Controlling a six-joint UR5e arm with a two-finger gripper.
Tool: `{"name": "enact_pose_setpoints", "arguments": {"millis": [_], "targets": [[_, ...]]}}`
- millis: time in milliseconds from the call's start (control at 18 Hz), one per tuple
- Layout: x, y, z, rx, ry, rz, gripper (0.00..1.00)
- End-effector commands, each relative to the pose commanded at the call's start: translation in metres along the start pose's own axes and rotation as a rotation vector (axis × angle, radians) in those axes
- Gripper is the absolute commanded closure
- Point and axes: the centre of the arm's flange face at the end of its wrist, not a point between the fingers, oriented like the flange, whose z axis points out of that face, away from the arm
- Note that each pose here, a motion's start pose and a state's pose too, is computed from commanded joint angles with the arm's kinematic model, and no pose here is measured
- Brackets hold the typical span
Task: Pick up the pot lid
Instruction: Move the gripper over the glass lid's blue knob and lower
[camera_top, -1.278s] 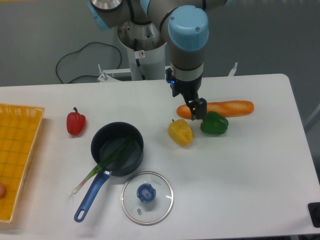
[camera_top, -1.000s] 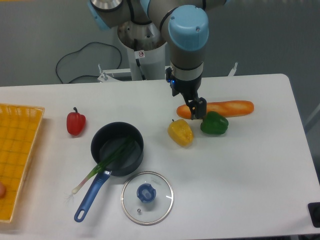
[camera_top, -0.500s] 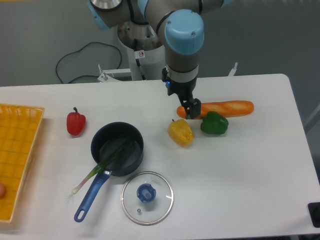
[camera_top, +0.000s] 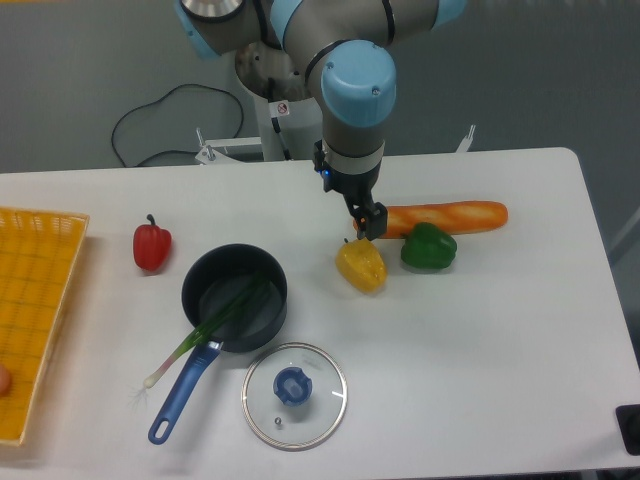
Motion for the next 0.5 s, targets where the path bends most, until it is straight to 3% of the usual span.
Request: {"name": "enact_pose_setpoints", "arguments": {"millis": [222,500], "targets": [[-0.020,-0.046,0.011,-0.003,-0.031,-0.099,0.00],[-0.039,-0.080,0.019,0.013,-0.053,-0.065,0.00]]}}
